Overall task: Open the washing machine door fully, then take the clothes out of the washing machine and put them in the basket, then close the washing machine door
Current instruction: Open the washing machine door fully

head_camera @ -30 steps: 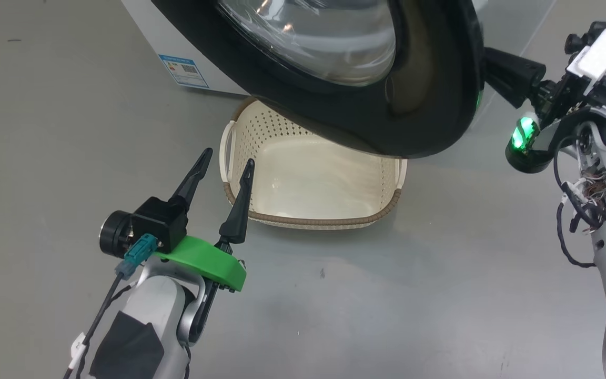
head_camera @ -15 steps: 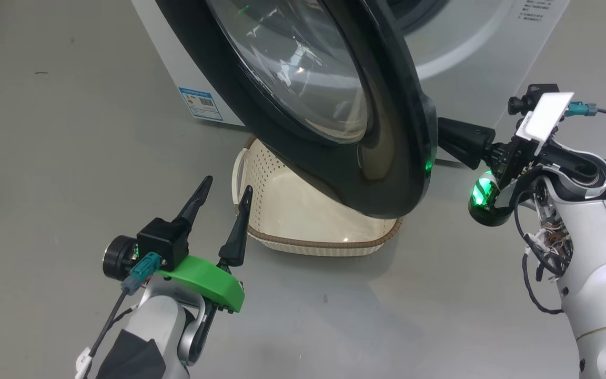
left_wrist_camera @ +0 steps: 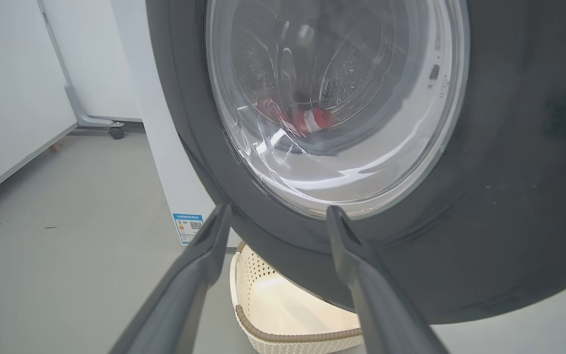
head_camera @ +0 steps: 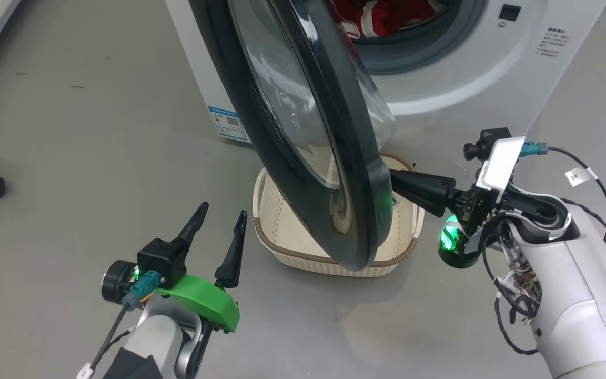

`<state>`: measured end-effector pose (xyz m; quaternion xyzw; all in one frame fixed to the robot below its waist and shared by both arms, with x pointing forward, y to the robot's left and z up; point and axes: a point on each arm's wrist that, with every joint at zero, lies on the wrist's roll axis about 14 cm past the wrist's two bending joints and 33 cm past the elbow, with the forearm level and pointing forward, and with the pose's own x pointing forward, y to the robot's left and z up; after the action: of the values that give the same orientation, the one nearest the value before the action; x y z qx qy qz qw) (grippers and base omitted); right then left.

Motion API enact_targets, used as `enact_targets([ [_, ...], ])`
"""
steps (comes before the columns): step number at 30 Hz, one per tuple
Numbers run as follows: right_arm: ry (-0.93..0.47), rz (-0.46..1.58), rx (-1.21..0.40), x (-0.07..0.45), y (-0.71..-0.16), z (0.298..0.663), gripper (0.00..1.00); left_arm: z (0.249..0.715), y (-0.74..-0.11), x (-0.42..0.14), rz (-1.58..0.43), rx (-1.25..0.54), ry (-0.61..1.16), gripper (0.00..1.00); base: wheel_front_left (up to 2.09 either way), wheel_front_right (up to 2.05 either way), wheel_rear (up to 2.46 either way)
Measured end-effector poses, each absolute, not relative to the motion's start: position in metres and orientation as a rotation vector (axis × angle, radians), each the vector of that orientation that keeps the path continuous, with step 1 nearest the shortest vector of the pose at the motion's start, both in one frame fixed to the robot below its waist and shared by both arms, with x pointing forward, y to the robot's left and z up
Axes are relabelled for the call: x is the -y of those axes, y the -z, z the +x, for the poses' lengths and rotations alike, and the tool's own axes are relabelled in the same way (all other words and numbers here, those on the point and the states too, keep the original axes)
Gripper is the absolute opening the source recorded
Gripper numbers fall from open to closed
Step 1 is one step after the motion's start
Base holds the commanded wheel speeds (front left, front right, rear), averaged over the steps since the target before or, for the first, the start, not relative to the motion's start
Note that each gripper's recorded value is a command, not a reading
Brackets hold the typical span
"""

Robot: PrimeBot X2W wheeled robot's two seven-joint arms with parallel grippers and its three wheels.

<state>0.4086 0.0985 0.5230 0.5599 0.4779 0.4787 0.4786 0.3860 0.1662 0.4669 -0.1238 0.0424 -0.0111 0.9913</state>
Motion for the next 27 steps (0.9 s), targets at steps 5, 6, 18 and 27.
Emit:
enact_targets([
  [5,-1.209,1.342,-1.203,-0.109,-0.523,0.392,0.0,0.379,-0.47,-0.174,-0.245,-0.077,-0.002,1.0,0.0,0.0,0.0],
  [6,-1.216,1.336,-1.211,-0.111,-0.523,0.388,0.0,0.378,-0.471,-0.176,-0.244,-0.073,-0.007,1.0,0.0,0.0,0.0],
  [18,-1.297,1.278,-1.308,-0.137,-0.52,0.346,0.0,0.361,-0.478,-0.195,-0.249,-0.045,-0.071,1.0,0.0,0.0,0.0],
  [27,-1.289,1.241,-1.303,-0.151,-0.517,0.337,0.0,0.352,-0.482,-0.205,-0.253,-0.029,-0.108,1.0,0.0,0.0,0.0],
])
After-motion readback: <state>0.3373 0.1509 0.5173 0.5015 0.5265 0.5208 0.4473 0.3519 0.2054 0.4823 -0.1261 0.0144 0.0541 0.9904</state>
